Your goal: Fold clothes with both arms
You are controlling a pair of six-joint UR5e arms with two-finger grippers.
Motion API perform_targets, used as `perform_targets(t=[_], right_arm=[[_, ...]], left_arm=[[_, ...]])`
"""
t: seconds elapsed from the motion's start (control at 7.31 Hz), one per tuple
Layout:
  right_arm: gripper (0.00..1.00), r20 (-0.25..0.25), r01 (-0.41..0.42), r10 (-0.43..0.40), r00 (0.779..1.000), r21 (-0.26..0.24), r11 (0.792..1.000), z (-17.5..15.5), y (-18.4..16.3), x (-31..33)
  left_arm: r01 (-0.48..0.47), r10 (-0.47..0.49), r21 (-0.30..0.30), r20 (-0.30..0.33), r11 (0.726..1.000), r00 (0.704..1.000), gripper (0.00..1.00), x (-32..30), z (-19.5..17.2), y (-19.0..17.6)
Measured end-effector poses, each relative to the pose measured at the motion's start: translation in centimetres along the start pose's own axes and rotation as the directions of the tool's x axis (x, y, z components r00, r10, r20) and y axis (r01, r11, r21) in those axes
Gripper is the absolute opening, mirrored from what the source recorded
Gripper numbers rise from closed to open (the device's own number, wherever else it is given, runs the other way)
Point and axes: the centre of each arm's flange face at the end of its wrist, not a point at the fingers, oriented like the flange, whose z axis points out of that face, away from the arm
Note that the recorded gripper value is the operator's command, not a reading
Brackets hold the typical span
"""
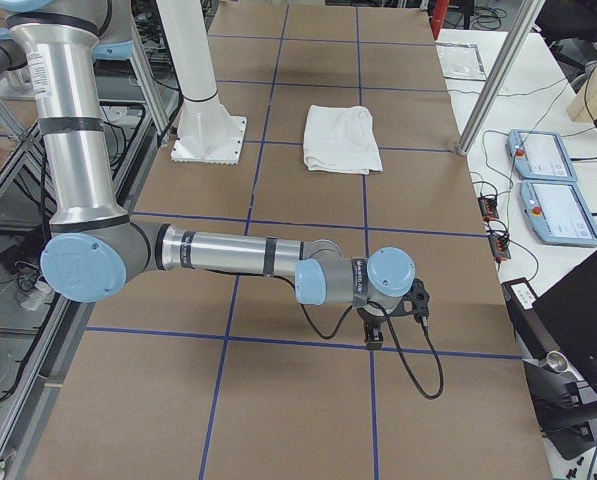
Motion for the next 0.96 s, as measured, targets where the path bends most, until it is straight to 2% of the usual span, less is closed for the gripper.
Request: perform_targets(t=[0.14, 0.27, 0.55, 0.68, 0.96], right_arm=[[1.0, 0.011, -0.033, 0.033, 0.999, 0.002, 0.999, -0.3, 0.9, 0.8], [1.0, 0.002, -0.059, 0.059, 0.998, 0.011, 0.998, -0.7, 2.0, 1.5], [1.0, -0.084, -0.07, 0.072, 0.994, 0.025, 0.997, -1.8, 4.4, 1.8], [1.0, -0.111, -0.081, 0.083, 0.99, 0.019, 0.996, -2.6, 5.1, 1.1], [1.0, -0.126, -0.105, 0.106, 0.986, 0.007, 0.994, -4.8, 6.2, -1.5]], left_arm=[[0.025, -0.026, -0.033, -0.004, 0.999, 1.0, 1.0, 0.9, -1.1, -0.1], [0.041, -0.041, -0.053, -0.006, 0.998, 0.999, 1.0, 1.8, -2.3, 0.1], [0.055, -0.057, -0.075, -0.021, 0.996, 0.998, 1.0, 2.7, -3.3, 0.6], [0.057, -0.059, -0.082, -0.03, 0.995, 0.998, 1.0, 2.7, -3.2, 0.9], [0.058, -0.061, -0.09, -0.035, 0.994, 0.997, 1.0, 2.5, -2.8, 1.3]])
